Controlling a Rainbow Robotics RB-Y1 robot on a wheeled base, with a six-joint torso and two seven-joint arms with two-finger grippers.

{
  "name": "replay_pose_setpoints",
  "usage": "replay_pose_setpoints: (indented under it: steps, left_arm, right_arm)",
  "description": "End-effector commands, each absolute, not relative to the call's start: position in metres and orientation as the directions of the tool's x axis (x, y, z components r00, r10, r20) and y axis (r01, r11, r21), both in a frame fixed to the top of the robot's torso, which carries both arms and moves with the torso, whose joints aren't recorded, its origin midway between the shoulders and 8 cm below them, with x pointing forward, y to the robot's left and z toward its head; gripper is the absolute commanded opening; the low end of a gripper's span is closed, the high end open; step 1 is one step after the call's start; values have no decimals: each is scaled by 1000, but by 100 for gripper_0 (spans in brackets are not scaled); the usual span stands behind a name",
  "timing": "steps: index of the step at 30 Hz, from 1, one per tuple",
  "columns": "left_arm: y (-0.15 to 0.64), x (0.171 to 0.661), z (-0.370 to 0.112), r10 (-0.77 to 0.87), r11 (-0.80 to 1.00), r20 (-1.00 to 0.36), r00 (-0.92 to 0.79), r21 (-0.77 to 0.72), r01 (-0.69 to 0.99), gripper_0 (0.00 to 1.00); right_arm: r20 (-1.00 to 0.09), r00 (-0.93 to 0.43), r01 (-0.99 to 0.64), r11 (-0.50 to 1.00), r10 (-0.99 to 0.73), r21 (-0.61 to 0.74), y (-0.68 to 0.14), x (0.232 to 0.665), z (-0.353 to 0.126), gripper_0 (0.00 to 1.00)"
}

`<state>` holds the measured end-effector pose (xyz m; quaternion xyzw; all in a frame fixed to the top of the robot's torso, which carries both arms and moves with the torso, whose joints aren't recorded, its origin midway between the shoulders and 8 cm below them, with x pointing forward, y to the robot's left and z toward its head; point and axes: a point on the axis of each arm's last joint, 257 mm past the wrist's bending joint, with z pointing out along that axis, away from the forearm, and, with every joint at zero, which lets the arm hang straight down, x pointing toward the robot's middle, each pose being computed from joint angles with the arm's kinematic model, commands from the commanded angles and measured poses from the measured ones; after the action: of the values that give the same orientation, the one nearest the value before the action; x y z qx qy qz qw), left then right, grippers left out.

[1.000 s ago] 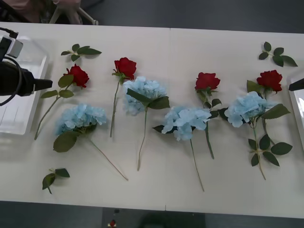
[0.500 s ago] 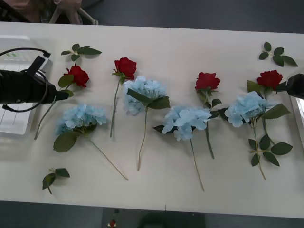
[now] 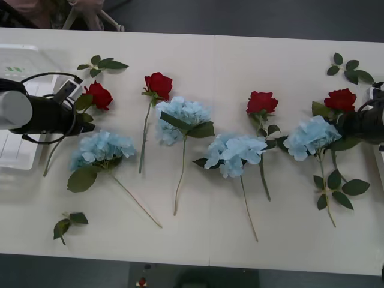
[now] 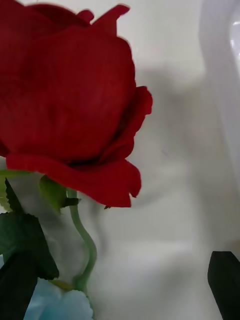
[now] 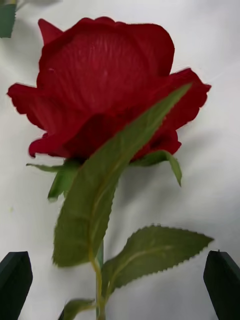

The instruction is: Put the red flowers into the right box and the blue flowers into the left box

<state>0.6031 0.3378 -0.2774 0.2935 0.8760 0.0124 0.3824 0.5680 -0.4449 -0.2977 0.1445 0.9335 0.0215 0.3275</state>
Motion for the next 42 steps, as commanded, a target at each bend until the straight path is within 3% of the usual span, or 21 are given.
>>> replay_pose_setpoints:
  steps: [1, 26, 27, 28, 29, 30, 31, 33, 36, 38, 42]
  left_arm:
    - [327, 626, -260, 570, 798, -671, -475, 313, 515, 100]
    - [322, 634, -272, 539, 821, -694, -477, 308, 481, 100]
    - [321, 634, -271, 536, 823, -696, -478, 305, 480, 100]
    - [322, 634, -271, 535, 824, -696, -480, 303, 478, 100]
    - [321, 634, -271, 533, 825, -697, -480, 302, 478, 100]
    - [321, 633, -271, 533, 825, -697, -480, 300, 479, 100]
    - [320, 634, -271, 532, 825, -698, -478, 300, 480, 99]
    - [320, 634, -271, 535, 824, -697, -478, 303, 480, 66]
    - [321, 634, -272, 534, 824, -697, -479, 303, 478, 22]
    - [321, 634, -272, 532, 826, -697, -480, 302, 476, 12]
    - [321, 634, -272, 528, 829, -698, -484, 298, 474, 8]
  right_arm:
    - [-653, -706, 255, 959, 274, 126, -438, 589, -274, 100]
    - [-623, -727, 252, 956, 288, 148, -410, 589, -299, 100]
    - [-624, -727, 251, 956, 288, 148, -410, 589, -298, 91]
    - [-624, -727, 251, 957, 287, 147, -410, 589, -298, 68]
    - [-622, -728, 252, 957, 287, 146, -410, 588, -299, 51]
    - [-623, -729, 251, 957, 285, 144, -410, 589, -299, 24]
    - [-623, -728, 251, 957, 285, 144, -410, 589, -299, 16]
    - [-622, -729, 252, 957, 284, 142, -410, 588, -300, 0]
    - [-620, -732, 252, 957, 284, 142, -410, 588, -299, 0]
    - [-614, -736, 254, 957, 283, 138, -412, 587, -299, 0]
    - [-611, -744, 249, 961, 270, 122, -416, 586, -295, 0]
